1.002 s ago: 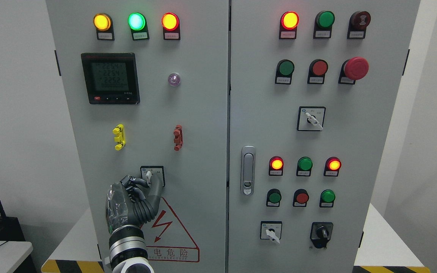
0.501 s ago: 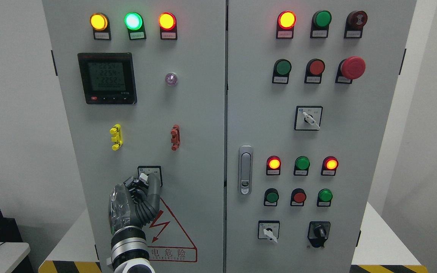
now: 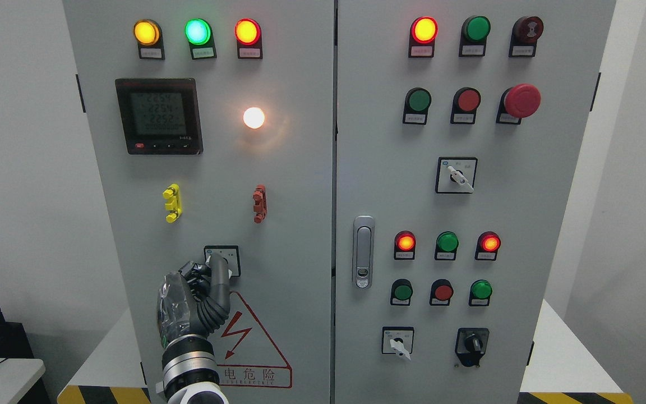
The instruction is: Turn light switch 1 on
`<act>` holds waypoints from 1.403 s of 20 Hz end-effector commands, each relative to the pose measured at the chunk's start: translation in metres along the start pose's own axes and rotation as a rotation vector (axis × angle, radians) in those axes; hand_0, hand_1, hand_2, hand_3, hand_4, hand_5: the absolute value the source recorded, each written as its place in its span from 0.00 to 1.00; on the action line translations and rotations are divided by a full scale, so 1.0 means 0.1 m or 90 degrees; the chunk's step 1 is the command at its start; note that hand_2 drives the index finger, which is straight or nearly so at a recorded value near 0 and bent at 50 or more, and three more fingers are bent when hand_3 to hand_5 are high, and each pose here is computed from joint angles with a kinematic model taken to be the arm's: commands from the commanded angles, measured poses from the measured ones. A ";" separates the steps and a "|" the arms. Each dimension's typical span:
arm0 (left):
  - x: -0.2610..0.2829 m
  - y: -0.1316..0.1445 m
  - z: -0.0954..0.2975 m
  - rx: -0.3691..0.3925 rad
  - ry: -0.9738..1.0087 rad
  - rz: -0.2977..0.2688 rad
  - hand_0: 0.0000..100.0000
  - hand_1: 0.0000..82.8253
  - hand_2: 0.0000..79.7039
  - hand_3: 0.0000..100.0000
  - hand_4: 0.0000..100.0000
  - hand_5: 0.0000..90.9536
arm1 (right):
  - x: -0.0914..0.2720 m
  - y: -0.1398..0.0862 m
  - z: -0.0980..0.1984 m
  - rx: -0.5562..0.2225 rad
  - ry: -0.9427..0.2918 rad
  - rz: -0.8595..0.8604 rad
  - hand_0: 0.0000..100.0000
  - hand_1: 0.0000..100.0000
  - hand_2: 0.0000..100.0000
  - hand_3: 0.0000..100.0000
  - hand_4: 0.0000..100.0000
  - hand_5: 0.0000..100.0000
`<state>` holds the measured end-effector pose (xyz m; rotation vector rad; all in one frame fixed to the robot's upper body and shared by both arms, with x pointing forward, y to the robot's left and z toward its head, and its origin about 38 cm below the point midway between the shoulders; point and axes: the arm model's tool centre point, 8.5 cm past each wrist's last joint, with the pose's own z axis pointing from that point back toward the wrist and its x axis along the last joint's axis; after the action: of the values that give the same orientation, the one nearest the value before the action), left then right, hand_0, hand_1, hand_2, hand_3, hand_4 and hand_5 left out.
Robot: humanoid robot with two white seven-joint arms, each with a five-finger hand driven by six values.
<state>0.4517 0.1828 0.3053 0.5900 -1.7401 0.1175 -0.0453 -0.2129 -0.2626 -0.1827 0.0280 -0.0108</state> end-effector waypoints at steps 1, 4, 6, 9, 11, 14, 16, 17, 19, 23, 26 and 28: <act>0.01 0.01 0.00 0.000 0.000 0.002 0.94 0.21 0.82 1.00 1.00 0.95 | 0.01 0.01 0.00 0.001 -0.003 0.017 0.12 0.39 0.00 0.00 0.00 0.00; 0.01 0.02 0.00 0.002 0.000 0.003 0.93 0.21 0.82 1.00 1.00 0.95 | 0.01 0.01 0.00 0.001 -0.003 0.017 0.12 0.39 0.00 0.00 0.00 0.00; 0.00 0.02 0.01 0.001 0.000 0.003 0.92 0.18 0.82 1.00 1.00 0.95 | 0.01 0.01 0.00 0.001 -0.003 0.017 0.12 0.39 0.00 0.00 0.00 0.00; -0.01 0.02 0.01 0.002 0.002 0.002 0.88 0.17 0.82 1.00 1.00 0.95 | 0.01 0.01 0.00 0.002 -0.003 0.017 0.12 0.39 0.00 0.00 0.00 0.00; -0.02 0.02 0.01 0.003 0.003 0.002 0.87 0.16 0.82 1.00 1.00 0.95 | 0.01 0.01 0.00 0.001 -0.003 0.017 0.12 0.39 0.00 0.00 0.00 0.00; -0.02 0.03 0.01 0.003 0.003 0.002 0.84 0.15 0.82 1.00 1.00 0.94 | 0.00 0.01 0.00 0.001 -0.003 0.017 0.12 0.39 0.00 0.00 0.00 0.00; -0.04 0.03 0.02 0.003 0.006 0.001 0.82 0.15 0.82 1.00 1.00 0.94 | 0.00 0.01 0.00 0.001 -0.003 0.017 0.12 0.39 0.00 0.00 0.00 0.00; -0.03 0.03 0.02 0.003 0.005 0.002 0.82 0.15 0.82 1.00 1.00 0.94 | 0.00 0.01 0.00 0.001 -0.003 0.017 0.12 0.39 0.00 0.00 0.00 0.00; -0.04 0.04 0.02 0.003 0.005 0.003 0.79 0.10 0.82 1.00 1.00 0.94 | 0.00 0.01 0.00 0.001 -0.003 0.017 0.12 0.39 0.00 0.00 0.00 0.00; -0.03 0.04 0.02 0.003 0.004 0.002 0.65 0.09 0.82 1.00 1.00 0.94 | 0.01 0.01 0.00 0.002 -0.003 0.017 0.12 0.39 0.00 0.00 0.00 0.00; -0.03 0.04 0.03 0.001 0.004 0.002 0.51 0.12 0.82 1.00 1.00 0.94 | 0.01 0.01 0.00 0.002 -0.003 0.017 0.12 0.39 0.00 0.00 0.00 0.00; -0.03 0.04 0.03 0.000 0.004 0.002 0.38 0.18 0.82 1.00 1.00 0.94 | 0.01 0.01 0.00 0.001 -0.003 0.017 0.12 0.39 0.00 0.00 0.00 0.00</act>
<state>0.4490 0.1859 0.3015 0.5876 -1.7297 0.1221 -0.0453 -0.2128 -0.2626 -0.1825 0.0278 -0.0109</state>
